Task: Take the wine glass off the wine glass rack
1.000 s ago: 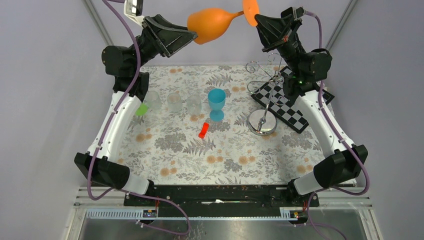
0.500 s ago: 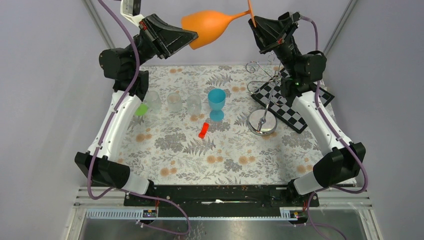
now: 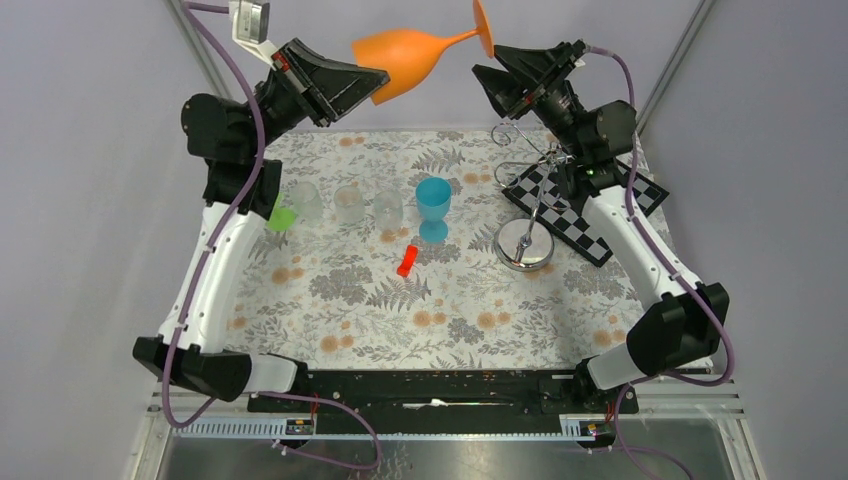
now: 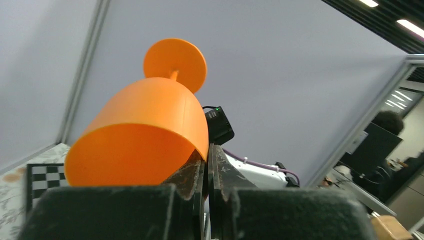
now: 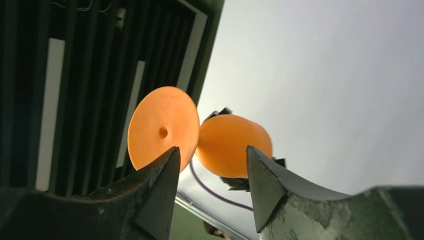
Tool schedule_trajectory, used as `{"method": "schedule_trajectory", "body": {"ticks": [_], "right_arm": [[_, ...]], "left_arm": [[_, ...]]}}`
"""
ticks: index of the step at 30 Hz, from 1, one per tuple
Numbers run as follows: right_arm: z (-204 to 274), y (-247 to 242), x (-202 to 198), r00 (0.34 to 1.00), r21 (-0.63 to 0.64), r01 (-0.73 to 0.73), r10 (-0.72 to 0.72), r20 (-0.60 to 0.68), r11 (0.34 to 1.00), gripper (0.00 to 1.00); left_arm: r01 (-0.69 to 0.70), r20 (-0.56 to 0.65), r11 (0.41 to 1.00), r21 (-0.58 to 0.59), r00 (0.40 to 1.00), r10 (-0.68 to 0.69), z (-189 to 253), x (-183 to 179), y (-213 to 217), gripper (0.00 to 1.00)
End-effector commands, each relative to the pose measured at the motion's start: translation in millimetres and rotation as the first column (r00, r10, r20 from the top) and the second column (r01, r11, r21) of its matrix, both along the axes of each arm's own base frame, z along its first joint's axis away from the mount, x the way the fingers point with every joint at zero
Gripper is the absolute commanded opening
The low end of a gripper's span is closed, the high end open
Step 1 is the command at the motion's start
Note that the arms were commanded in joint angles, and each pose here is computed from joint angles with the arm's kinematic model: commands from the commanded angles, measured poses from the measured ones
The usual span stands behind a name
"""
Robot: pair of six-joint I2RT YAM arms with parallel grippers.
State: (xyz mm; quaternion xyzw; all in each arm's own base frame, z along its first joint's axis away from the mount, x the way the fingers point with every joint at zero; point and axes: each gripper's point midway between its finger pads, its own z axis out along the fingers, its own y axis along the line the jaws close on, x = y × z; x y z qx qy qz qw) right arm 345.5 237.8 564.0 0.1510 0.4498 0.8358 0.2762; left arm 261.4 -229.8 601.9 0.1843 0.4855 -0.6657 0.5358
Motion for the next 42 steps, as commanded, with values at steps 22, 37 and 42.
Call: {"method": "schedule_trajectory", "body": {"ticks": [22,37,42], "right_arm": [[-41.0,-61.5,-8.1,0.845,-0.599,0.478,-0.524,0.112,0.643,0.57],[-49.3,-73.6,-13.3,0.82,-0.613,0.505,-0.56,0.12,0.608,0.57],[-51.7,-78.7,-15.2,0.813,-0.613,0.51,-0.57,0.116,0.603,0.58]], "left_arm": [[-0.4,-0.174,0.671,0.624,0.766,0.619,-145.1,66.3,52.8,0.0],[-0.146,-0.156,0.566,0.812,0.879,0.451,-222.5,12.5,-11.0,0.0],[-0.094,-0.134,0.513,0.853,0.911,0.39,-239.5,0.7,-28.9,0.0]]}}
